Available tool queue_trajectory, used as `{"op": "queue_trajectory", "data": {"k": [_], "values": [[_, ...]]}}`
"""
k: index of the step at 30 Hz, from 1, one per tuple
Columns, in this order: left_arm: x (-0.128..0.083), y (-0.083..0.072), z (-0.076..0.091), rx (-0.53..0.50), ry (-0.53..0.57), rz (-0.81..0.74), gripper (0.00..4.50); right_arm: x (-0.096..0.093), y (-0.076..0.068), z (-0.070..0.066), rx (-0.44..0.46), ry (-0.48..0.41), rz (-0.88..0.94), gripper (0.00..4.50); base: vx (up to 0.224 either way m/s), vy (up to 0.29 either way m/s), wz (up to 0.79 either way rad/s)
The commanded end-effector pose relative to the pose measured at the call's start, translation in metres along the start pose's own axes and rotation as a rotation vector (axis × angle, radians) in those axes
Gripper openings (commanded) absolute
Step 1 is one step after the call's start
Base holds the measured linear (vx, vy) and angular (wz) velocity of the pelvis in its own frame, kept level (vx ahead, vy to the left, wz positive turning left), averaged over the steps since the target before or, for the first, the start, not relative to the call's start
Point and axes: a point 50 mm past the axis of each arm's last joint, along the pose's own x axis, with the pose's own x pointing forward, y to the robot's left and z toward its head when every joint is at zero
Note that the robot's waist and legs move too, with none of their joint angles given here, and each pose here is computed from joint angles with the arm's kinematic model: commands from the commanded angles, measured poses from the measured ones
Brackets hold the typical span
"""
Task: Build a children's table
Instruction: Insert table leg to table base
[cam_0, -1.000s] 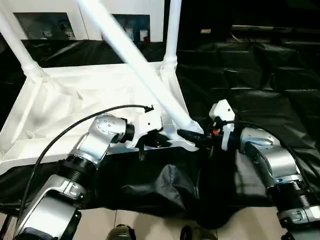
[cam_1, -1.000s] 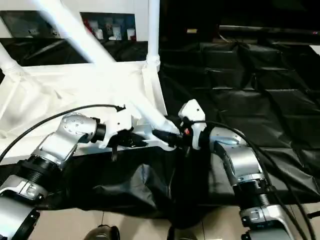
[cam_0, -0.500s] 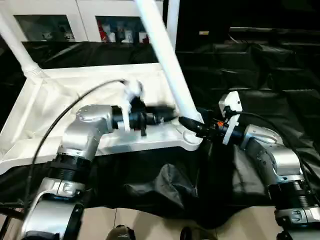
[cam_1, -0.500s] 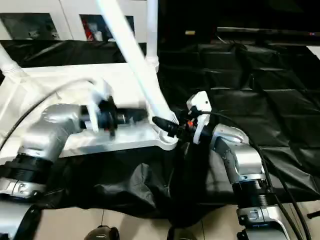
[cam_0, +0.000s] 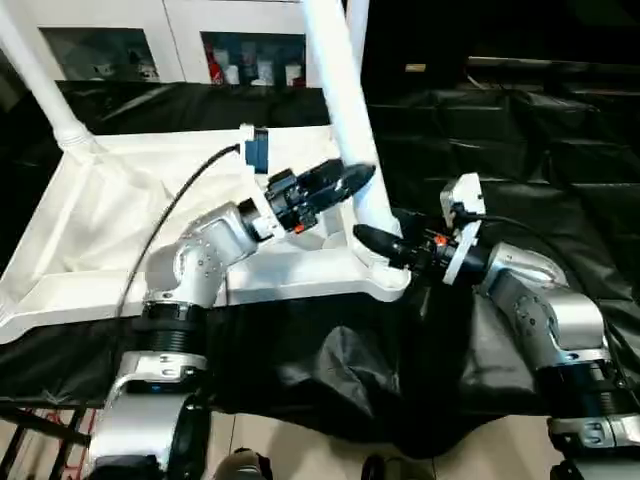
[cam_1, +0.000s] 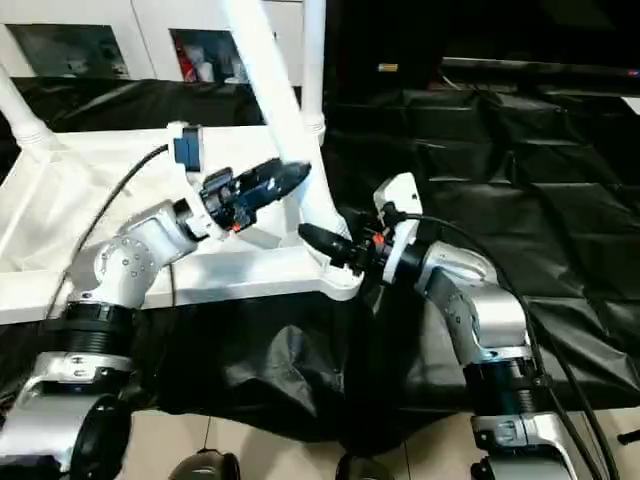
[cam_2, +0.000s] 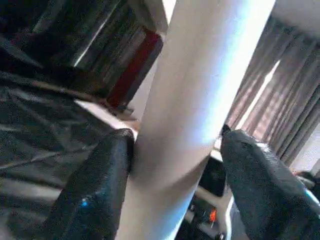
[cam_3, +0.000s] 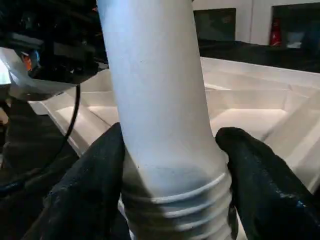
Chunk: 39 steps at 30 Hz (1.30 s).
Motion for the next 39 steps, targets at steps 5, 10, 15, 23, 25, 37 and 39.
{"op": "queue_trajectory", "data": {"k": [5, 10, 15, 23, 25, 37, 39], "values": [[0.013, -0.007, 0.008, 0.046, 0.009, -0.036, 2.41, 0.001, 0.007, 0.005, 0.069, -0.011, 0.061, 2.66, 0.0, 0.0, 0.0], [0.015, -0.007, 0.008, 0.056, 0.008, -0.025, 2.15, 0.001, 0.009, 0.004, 0.087, -0.002, 0.079, 2.65, 0.0, 0.0, 0.0], [0.018, -0.008, 0.01, 0.063, -0.012, -0.023, 2.08, 0.0, 0.009, 0.004, 0.076, 0.013, 0.067, 2.65, 0.0, 0.0, 0.0], [0.028, 0.0, 0.007, 0.201, 0.079, 0.195, 2.01, 0.007, 0.007, 0.012, 0.058, -0.018, -0.012, 3.63, 0.0, 0.0, 0.0], [0.03, 0.0, 0.008, 0.23, 0.095, 0.247, 1.97, 0.01, 0.006, 0.013, 0.027, -0.001, -0.047, 3.67, 0.0, 0.0, 0.0], [0.045, 0.008, 0.023, 0.219, 0.182, 0.544, 1.95, 0.001, -0.007, 0.034, 0.127, 0.17, -0.102, 3.67, 0.0, 0.0, 0.0], [0.044, 0.01, 0.025, 0.185, 0.161, 0.572, 1.95, -0.009, -0.012, 0.04, 0.204, 0.188, -0.095, 3.67, 0.0, 0.0, 0.0]]}}
